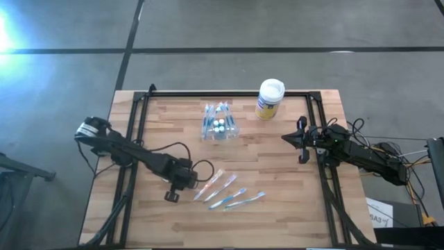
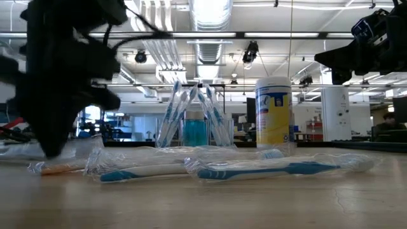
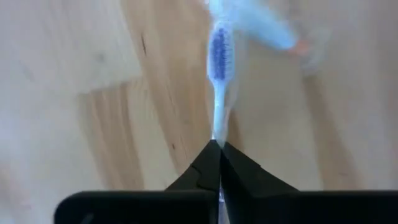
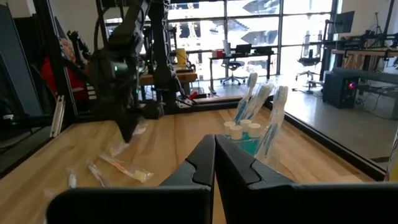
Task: Pick & Place toothbrushing station
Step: Put the violet toothbrush into the transparent organizer
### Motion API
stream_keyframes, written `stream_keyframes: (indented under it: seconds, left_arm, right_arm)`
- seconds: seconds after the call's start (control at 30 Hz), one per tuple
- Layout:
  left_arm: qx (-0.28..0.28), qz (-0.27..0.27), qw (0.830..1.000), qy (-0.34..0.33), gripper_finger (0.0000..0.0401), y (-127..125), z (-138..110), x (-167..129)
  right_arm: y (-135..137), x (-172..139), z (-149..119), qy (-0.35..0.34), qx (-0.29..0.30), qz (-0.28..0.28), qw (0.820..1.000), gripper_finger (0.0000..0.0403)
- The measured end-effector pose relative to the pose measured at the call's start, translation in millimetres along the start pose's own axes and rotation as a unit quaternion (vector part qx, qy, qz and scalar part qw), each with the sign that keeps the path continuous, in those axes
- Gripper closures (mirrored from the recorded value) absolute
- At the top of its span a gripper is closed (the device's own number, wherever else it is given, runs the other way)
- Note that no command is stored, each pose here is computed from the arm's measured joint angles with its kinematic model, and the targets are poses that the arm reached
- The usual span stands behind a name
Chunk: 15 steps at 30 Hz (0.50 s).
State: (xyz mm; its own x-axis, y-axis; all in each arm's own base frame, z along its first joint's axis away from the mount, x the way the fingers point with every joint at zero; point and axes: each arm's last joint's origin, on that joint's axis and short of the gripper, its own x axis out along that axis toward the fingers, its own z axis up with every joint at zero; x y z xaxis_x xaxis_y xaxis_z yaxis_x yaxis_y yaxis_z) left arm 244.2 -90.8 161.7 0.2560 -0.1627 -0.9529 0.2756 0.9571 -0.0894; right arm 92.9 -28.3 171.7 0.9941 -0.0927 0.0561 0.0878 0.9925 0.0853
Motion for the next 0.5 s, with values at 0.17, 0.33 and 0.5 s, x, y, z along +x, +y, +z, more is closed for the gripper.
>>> stream_keyframes:
  seconds: [0.17, 0.33, 0.5]
  left_arm:
    - [0.025, -0.002, 0.996, -0.081, 0.0398, -3, 8, -41]
    - [0.026, 0.051, 0.983, -0.174, 0.0399, -2, 1, -86]
    - [0.004, 0.141, 0.948, -0.285, 0.0399, 2, -13, -128]
  right_arm:
    - [0, 0, 0, 0.0, 0.002, 0.001, 1.0, 0.0394]
    - [0, 0, 0, 0.001, 0.002, 0.0, 1.0, 0.0394]
    - [0, 0, 0, 0.001, 0.004, 0.0, 1.0, 0.0394]
